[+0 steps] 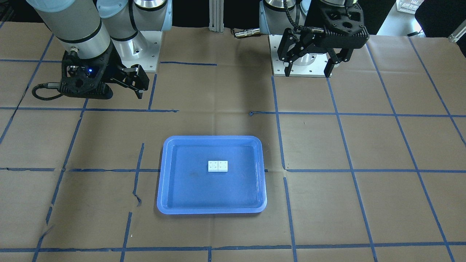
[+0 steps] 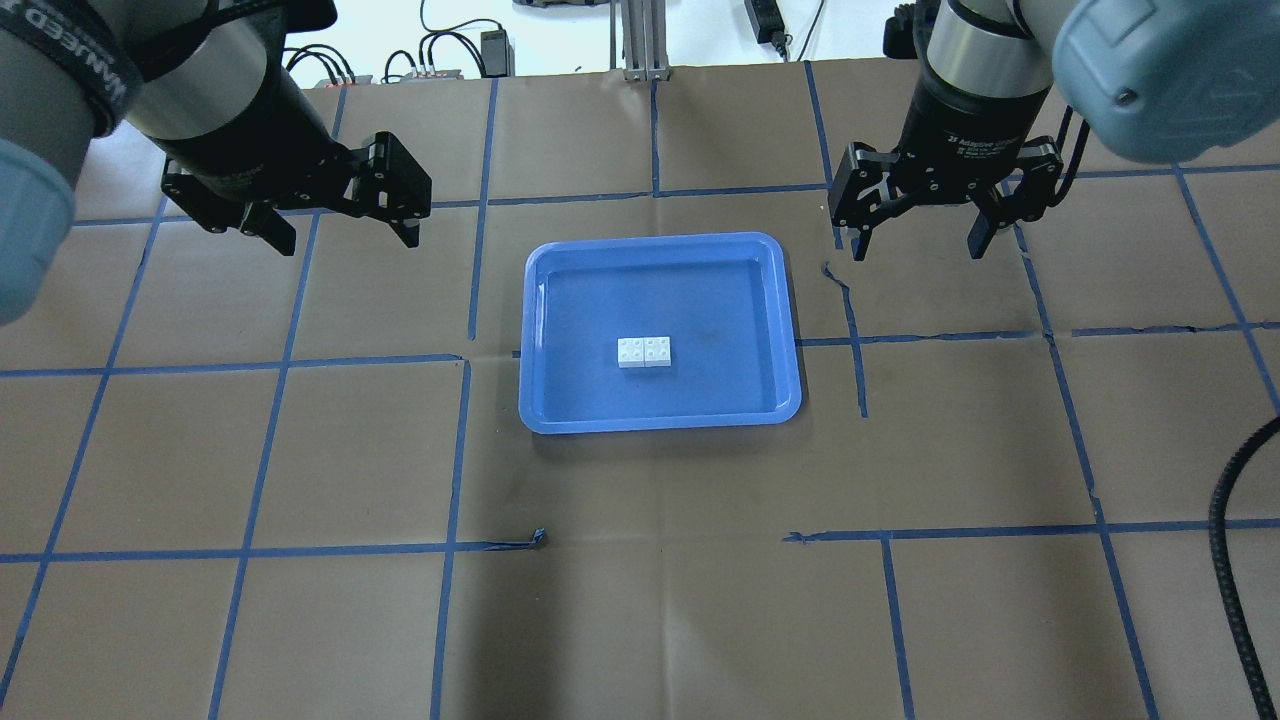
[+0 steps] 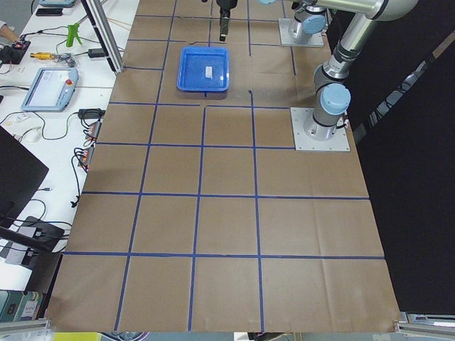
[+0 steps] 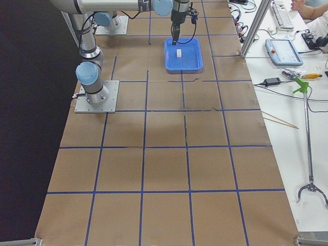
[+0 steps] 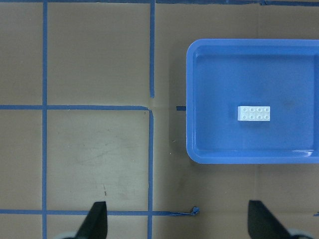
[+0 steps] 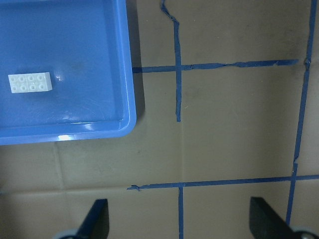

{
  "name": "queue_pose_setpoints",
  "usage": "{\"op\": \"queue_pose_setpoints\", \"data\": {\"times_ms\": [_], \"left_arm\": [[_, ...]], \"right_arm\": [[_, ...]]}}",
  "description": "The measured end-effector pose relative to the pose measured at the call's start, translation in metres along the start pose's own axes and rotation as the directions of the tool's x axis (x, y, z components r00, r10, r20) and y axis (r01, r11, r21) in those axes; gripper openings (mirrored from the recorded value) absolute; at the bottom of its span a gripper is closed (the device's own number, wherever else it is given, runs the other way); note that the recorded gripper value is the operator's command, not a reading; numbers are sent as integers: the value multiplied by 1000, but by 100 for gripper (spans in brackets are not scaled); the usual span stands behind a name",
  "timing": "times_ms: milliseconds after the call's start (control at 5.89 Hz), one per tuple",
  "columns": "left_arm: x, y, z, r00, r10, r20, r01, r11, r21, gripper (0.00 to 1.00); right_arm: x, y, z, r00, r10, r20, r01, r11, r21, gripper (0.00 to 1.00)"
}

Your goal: Assemble white blocks and place on blue tray

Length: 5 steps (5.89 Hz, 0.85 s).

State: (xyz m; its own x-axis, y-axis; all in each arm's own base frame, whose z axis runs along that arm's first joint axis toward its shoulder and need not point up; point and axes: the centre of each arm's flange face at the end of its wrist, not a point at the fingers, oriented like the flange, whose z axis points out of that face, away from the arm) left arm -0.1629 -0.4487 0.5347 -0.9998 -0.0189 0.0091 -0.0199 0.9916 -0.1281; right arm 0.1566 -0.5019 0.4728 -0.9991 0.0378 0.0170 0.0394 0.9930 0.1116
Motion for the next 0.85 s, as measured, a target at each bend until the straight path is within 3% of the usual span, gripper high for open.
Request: {"op": "queue_pose_setpoints", "data": {"times_ms": [849], "left_arm": [[0,1,-1,1000,0,1,0,1000,0,100]], "right_arm": [[22,-4,-9,1000,-3,0,3,1000,14,100]]}}
